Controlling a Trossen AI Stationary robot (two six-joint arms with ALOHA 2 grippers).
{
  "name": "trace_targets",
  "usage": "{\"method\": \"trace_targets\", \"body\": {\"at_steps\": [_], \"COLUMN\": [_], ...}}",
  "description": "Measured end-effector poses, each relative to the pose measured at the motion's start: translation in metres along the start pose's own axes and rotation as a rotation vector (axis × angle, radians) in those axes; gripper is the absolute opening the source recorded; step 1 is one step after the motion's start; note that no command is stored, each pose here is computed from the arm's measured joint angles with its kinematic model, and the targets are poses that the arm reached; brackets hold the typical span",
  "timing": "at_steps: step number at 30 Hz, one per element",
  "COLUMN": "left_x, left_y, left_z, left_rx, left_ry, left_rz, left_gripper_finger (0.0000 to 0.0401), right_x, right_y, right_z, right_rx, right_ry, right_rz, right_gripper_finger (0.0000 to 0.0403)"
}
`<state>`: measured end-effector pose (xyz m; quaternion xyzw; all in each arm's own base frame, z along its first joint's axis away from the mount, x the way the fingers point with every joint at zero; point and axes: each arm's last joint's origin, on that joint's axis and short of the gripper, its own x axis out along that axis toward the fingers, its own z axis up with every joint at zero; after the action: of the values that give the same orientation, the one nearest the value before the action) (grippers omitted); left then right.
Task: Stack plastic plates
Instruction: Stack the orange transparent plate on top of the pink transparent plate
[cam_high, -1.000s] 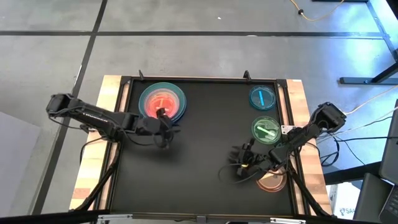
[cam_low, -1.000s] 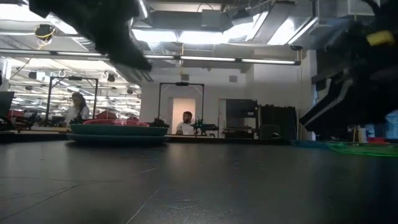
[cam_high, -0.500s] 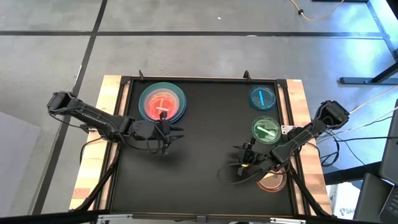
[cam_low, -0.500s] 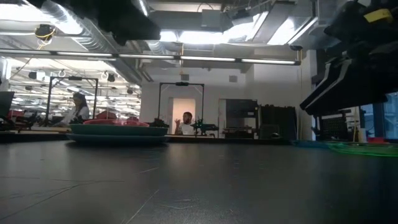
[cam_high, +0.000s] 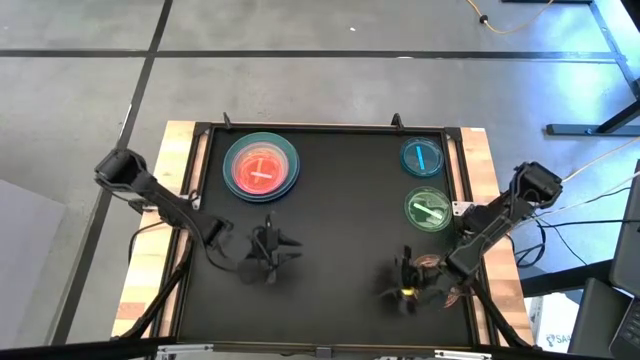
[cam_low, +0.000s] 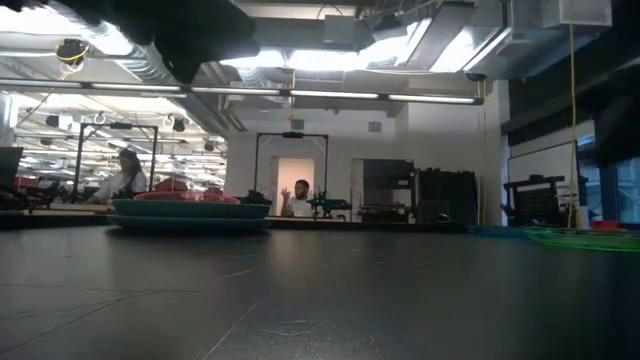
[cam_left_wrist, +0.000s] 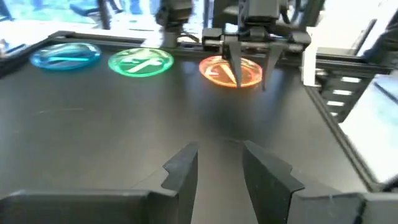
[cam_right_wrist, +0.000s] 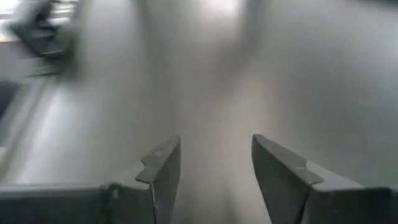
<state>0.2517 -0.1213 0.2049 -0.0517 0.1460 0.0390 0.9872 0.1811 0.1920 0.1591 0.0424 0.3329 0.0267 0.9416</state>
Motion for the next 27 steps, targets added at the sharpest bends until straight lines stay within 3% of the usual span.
{"method": "trace_targets", "body": {"at_steps": [4, 11, 16, 20, 27], "left_x": [0.002, 0.011, 0.015, 0.017, 0.022], "left_y": [-0.013, -0.023, -0.029, -0.029, -0.024], "left_z": [-0.009, -0.033, -0.048, -0.055, -0.055], "left_rx": [0.001, -0.015, -0.035, -0.025, -0.025], "left_ry": [0.000, 0.065, 0.114, 0.135, 0.136], "left_rz": [-0.038, -0.048, -0.049, -0.044, -0.022], "left_gripper_finger": [0.0119, 0.0119, 0.0119, 0.0119, 0.0119], "right_x": [-0.016, -0.045, -0.040, -0.030, -0.022], "right_y": [0.020, 0.031, 0.036, 0.039, 0.041], "right_z": [-0.002, -0.007, -0.020, -0.039, -0.050], "right_rx": [0.092, 0.227, 0.356, 0.376, 0.376], "right_ry": [0.077, 0.240, 0.433, 0.552, 0.601], "right_rz": [0.045, -0.082, -0.067, -0.125, -0.179], "right_gripper_finger": [0.0188, 0.0188, 0.0188, 0.0188, 0.0188]}}
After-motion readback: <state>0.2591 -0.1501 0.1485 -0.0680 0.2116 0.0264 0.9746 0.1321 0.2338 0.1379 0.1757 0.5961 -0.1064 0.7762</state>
